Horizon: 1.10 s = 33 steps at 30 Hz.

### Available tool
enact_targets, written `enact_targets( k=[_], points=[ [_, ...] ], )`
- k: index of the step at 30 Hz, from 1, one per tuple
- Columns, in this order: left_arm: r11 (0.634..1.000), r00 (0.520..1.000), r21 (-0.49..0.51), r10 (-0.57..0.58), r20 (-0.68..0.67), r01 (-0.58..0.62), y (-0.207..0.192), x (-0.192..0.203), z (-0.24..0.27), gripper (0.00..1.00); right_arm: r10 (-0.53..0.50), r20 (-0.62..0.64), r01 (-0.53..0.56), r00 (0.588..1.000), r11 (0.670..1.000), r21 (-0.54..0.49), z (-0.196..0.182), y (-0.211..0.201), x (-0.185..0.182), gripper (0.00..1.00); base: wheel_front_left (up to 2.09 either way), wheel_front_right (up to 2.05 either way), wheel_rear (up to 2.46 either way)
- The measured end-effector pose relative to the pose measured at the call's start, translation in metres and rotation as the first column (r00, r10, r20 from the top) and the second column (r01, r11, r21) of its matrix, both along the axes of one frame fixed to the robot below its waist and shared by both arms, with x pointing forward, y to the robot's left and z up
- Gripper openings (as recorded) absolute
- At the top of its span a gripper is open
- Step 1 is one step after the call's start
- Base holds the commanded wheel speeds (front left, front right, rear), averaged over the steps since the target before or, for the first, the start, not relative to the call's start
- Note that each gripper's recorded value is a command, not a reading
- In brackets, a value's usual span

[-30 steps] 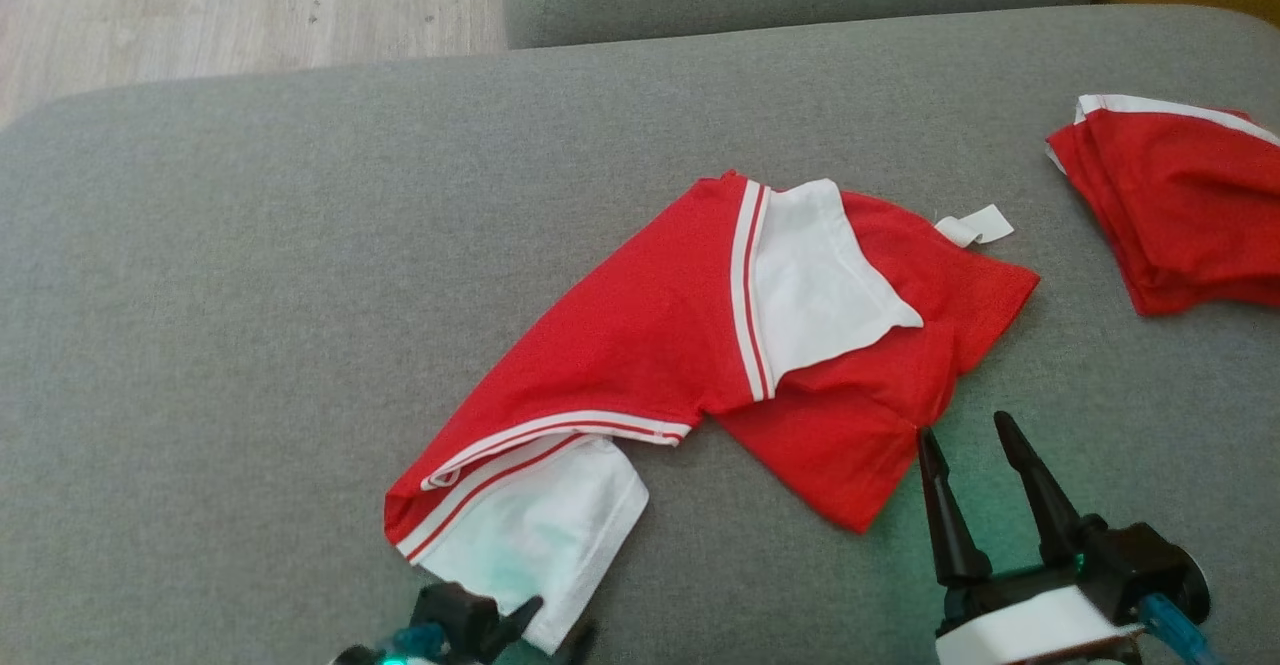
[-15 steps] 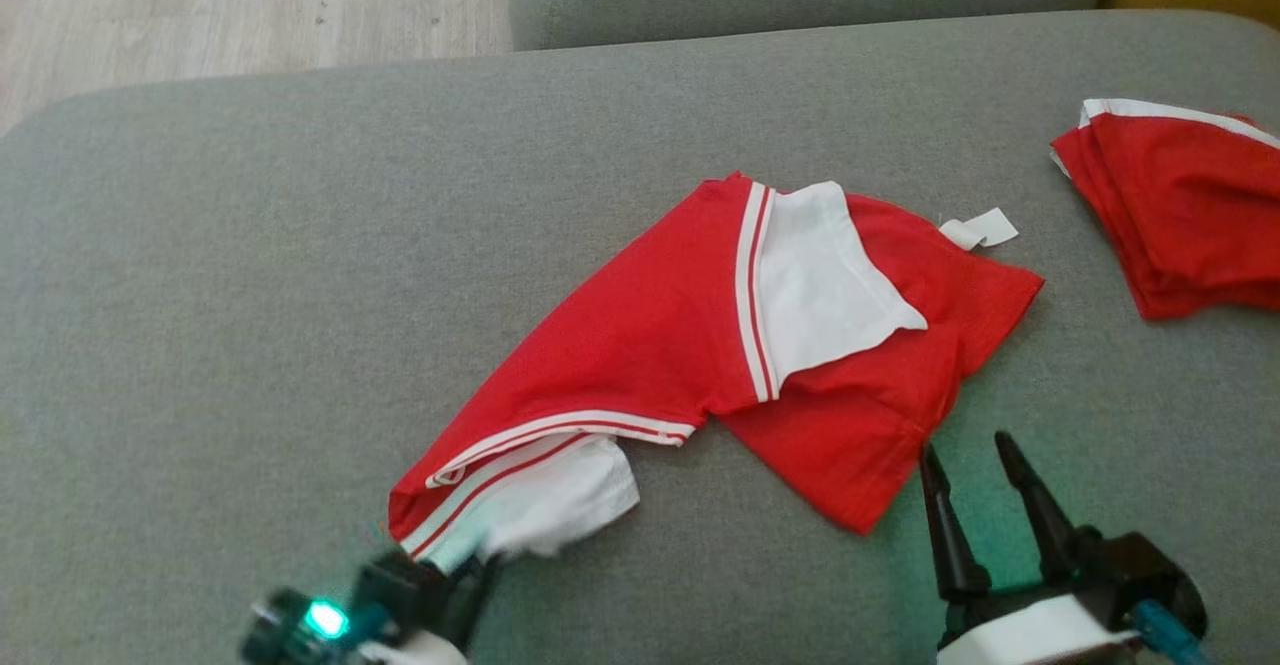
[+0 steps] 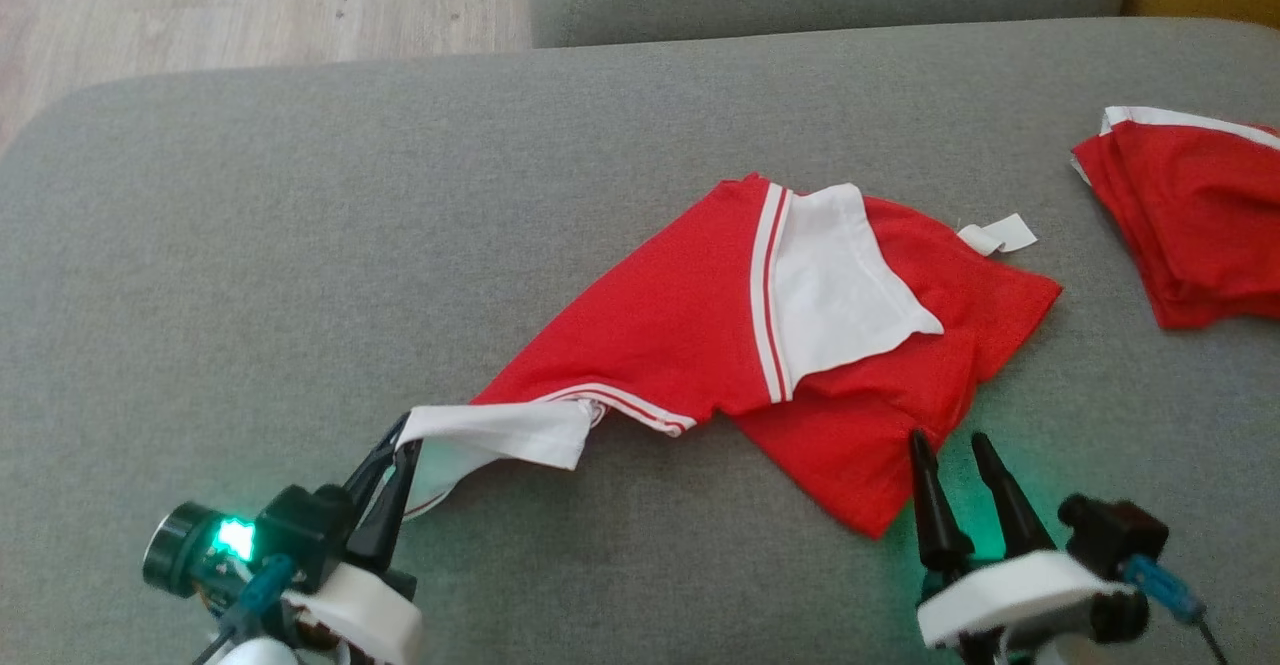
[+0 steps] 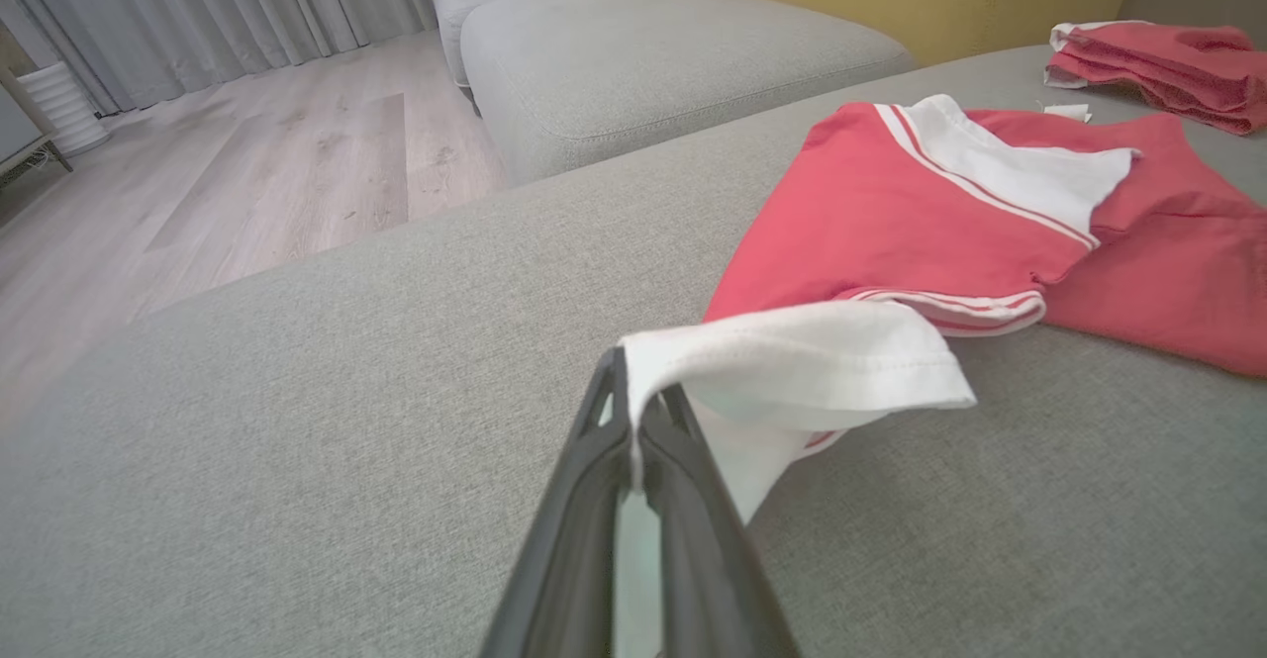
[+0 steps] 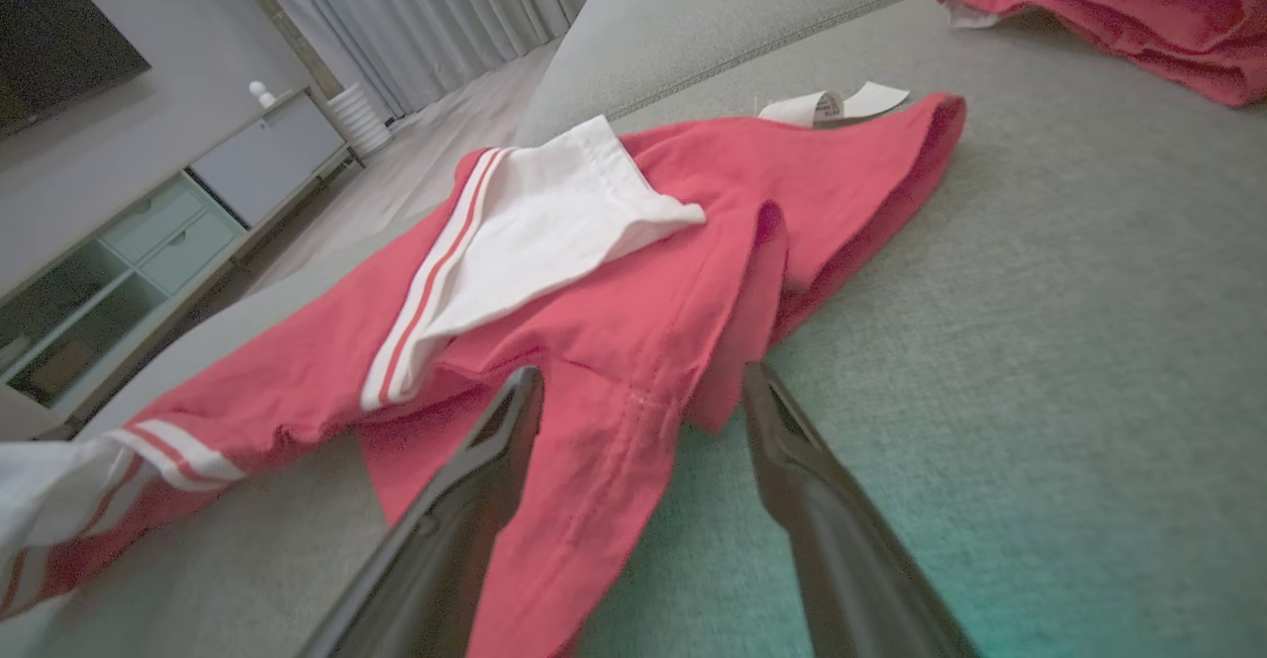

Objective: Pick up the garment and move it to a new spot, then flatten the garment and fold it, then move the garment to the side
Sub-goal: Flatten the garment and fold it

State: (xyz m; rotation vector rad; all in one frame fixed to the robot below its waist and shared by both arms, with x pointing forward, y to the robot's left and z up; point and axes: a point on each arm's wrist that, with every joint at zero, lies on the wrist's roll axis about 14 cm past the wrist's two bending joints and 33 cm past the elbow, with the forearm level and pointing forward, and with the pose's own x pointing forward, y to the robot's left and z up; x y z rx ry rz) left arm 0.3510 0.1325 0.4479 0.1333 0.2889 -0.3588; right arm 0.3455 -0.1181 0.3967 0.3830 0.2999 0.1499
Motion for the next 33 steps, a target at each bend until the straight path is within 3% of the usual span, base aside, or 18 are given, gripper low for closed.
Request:
enact_targets(
  k=[3, 11, 13, 19, 28, 33],
  points=[
    [1.000, 1.000, 0.009, 0.009, -0.011, -0.009, 0.005, 0.000, -0.004, 0.00, -0.001, -0.047, 0.004, 0.999, 0.997, 0.080, -0.005, 0.008, 0.012, 1.00, 0.00, 0.00, 0.00],
    [1.000, 1.000, 0.024, 0.017, 0.009, -0.017, 0.010, 0.003, 0.001, 0.00, 0.025, -0.082, -0.013, 0.996, 0.989, 0.144, -0.008, 0.016, 0.010, 1.00, 0.00, 0.00, 0.00],
    [1.000, 1.000, 0.027, 0.015, 0.008, -0.015, 0.010, 0.001, 0.001, 0.00, 0.027, -0.076, -0.016, 0.997, 0.990, 0.143, -0.007, 0.015, 0.010, 0.82, 0.00, 0.00, 0.00],
    [1.000, 1.000, 0.028, 0.015, 0.019, -0.015, 0.009, 0.001, 0.004, 0.00, 0.024, -0.071, -0.012, 0.997, 0.987, 0.158, -0.005, 0.014, 0.007, 0.00, 0.00, 0.00, 0.00],
    [1.000, 0.997, 0.001, 0.009, 0.072, -0.009, 0.007, 0.005, 0.017, 0.00, 0.024, -0.040, -0.019, 0.999, 0.992, 0.126, 0.001, 0.004, 0.006, 0.00, 0.00, 0.00, 0.00],
    [0.998, 0.990, -0.067, 0.006, 0.141, 0.004, 0.005, 0.013, 0.043, 0.00, 0.013, 0.134, -0.022, 0.991, 0.998, 0.065, 0.048, -0.016, 0.026, 0.00, 0.00, 0.00, 0.00]
  ],
)
